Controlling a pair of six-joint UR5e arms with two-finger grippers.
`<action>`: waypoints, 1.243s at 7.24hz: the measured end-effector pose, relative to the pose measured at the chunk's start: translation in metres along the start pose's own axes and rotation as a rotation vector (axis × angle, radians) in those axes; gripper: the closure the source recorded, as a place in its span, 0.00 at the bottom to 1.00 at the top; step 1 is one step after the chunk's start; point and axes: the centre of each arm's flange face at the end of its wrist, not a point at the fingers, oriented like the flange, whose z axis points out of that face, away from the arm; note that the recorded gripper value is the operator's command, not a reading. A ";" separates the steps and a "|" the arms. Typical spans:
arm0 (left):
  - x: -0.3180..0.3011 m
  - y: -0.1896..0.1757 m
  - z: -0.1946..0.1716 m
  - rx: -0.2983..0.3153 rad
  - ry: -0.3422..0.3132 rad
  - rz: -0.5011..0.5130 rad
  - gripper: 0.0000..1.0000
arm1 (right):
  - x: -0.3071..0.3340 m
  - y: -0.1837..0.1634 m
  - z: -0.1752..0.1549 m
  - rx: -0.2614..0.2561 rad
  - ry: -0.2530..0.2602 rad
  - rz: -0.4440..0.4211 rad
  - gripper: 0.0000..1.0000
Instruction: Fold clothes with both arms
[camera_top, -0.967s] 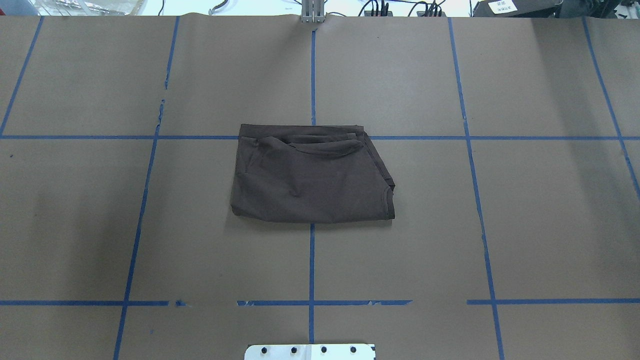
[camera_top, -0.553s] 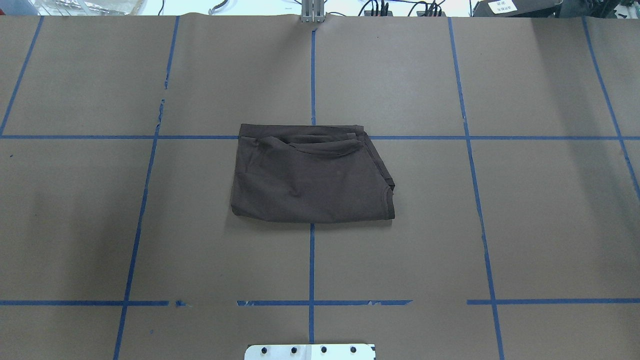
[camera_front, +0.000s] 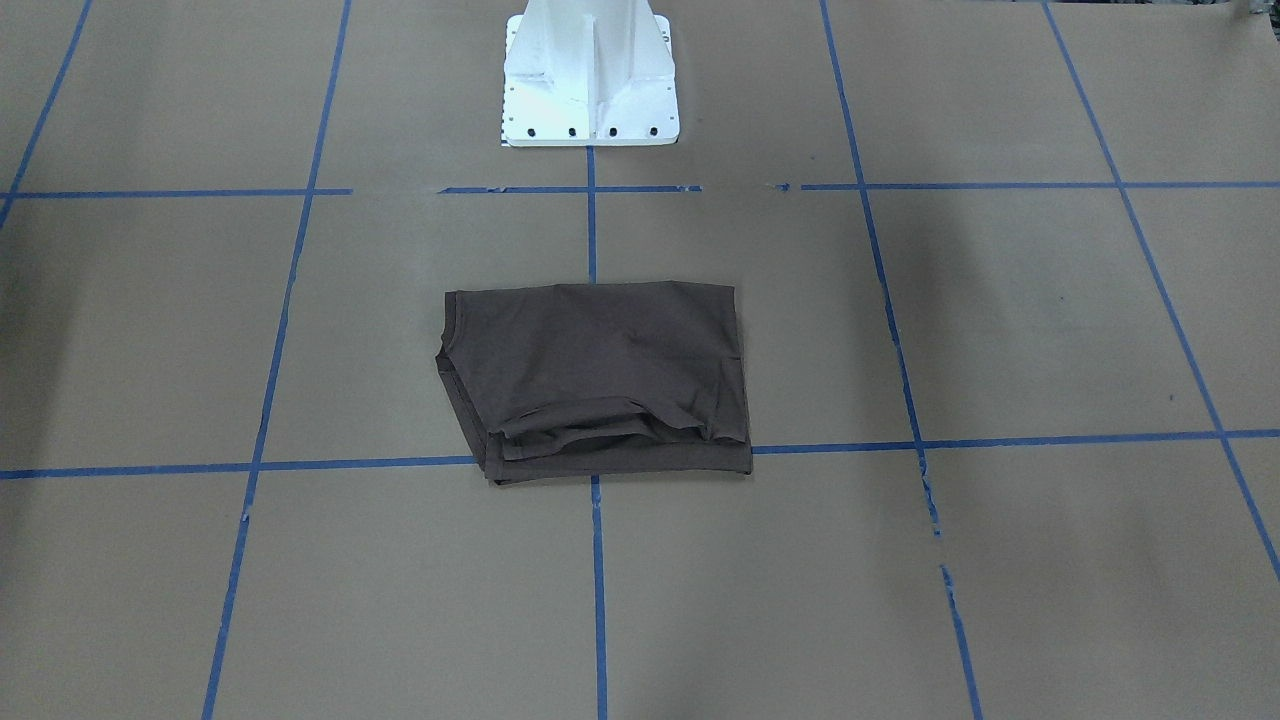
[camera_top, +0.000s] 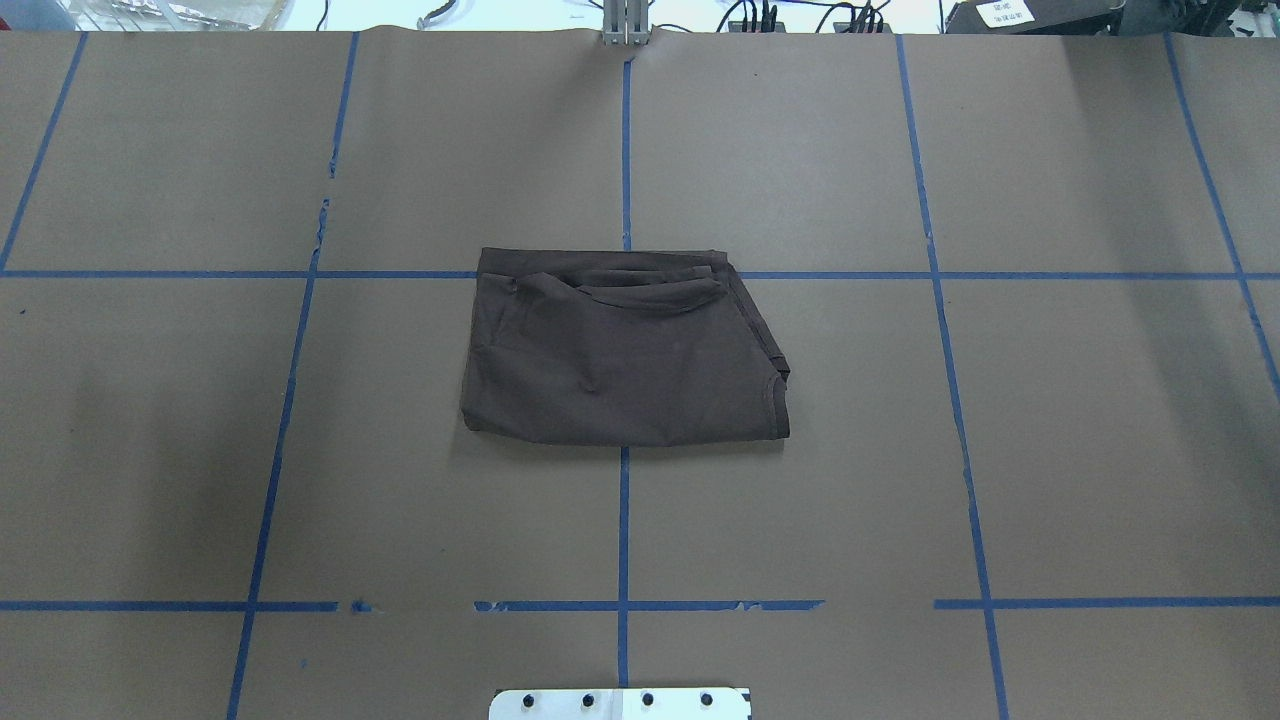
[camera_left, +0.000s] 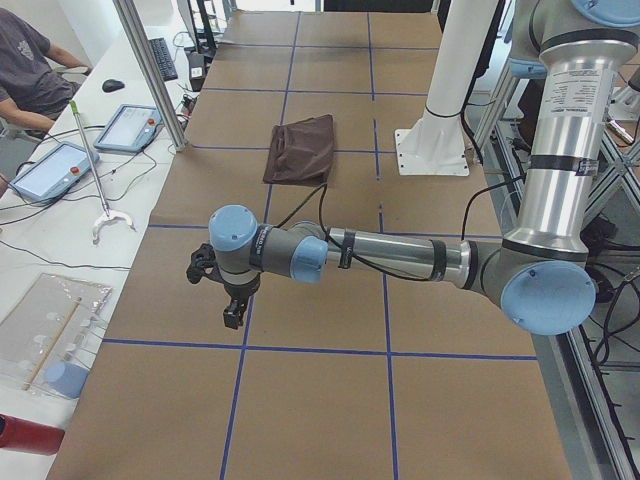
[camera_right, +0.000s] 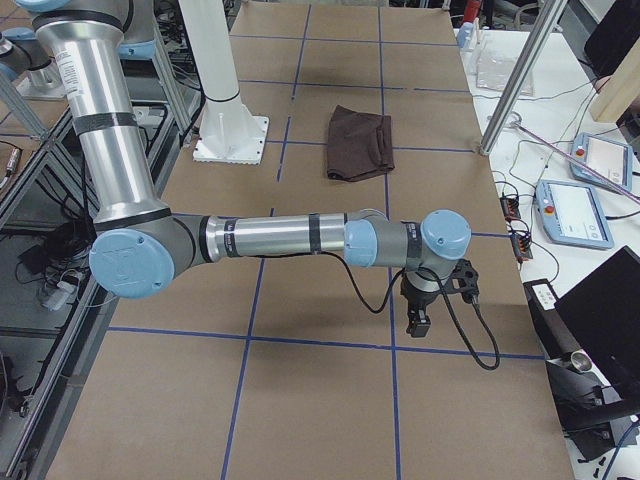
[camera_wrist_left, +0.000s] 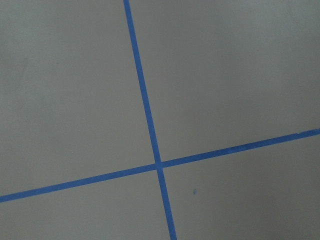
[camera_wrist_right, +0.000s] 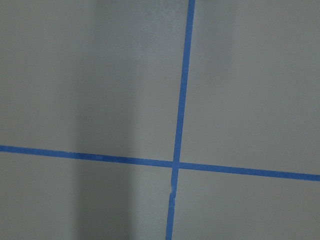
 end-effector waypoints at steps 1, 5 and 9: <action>0.001 0.003 0.004 -0.013 0.002 -0.003 0.00 | -0.010 0.003 0.000 0.001 0.017 -0.019 0.00; 0.007 0.008 0.001 -0.045 0.006 -0.026 0.00 | -0.019 0.005 0.004 -0.007 0.044 -0.038 0.00; -0.005 0.019 -0.015 -0.087 0.015 -0.011 0.00 | -0.018 0.005 0.007 -0.010 0.039 -0.038 0.00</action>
